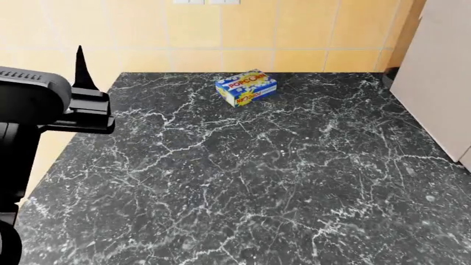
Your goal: A wet mug is on the counter and needs to be dried. Pick it up and place it upside down in the open cabinet.
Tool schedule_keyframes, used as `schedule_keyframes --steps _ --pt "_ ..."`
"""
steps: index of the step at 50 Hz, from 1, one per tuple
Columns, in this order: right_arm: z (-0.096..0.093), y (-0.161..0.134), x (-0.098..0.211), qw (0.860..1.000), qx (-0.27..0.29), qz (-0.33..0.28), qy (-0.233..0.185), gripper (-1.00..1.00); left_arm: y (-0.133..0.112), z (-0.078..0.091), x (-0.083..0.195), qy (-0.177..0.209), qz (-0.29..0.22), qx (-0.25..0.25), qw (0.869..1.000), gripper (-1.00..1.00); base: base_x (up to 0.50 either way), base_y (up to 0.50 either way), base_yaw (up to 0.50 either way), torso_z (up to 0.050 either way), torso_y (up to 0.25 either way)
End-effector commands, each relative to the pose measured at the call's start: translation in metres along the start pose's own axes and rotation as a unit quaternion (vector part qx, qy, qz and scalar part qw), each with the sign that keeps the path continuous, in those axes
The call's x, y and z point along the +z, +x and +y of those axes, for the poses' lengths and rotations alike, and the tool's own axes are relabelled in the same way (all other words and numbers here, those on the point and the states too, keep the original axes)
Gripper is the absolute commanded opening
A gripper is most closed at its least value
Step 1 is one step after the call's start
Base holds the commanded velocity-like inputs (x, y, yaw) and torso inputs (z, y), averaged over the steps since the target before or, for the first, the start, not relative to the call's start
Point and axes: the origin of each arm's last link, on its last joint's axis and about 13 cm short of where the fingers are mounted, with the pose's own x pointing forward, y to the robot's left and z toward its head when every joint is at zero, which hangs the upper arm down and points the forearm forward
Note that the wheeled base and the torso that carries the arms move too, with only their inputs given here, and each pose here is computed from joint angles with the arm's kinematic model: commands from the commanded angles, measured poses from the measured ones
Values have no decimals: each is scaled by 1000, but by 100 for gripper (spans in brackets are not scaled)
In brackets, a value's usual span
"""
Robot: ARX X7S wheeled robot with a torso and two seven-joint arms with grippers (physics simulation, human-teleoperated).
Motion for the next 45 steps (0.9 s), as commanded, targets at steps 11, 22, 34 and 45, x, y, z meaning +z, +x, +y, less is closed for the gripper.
schedule_keyframes --steps 11,22,34,45 --pt "-1 6 39 999 -45 -18 -6 -100 -1 0 -6 -13 24 -9 1000 100 0 0 0 0 1" --pt "-8 17 61 997 -75 -21 3 -100 0 -1 -8 -21 32 -11 999 100 0 0 0 0 0" --pt "-6 36 69 995 -92 -32 12 -100 1 -2 -10 -23 35 -10 999 100 0 0 0 0 0" --pt "-4 53 72 992 -121 -38 7 -100 2 -1 -13 -27 39 -9 999 100 1 0 0 0 0"
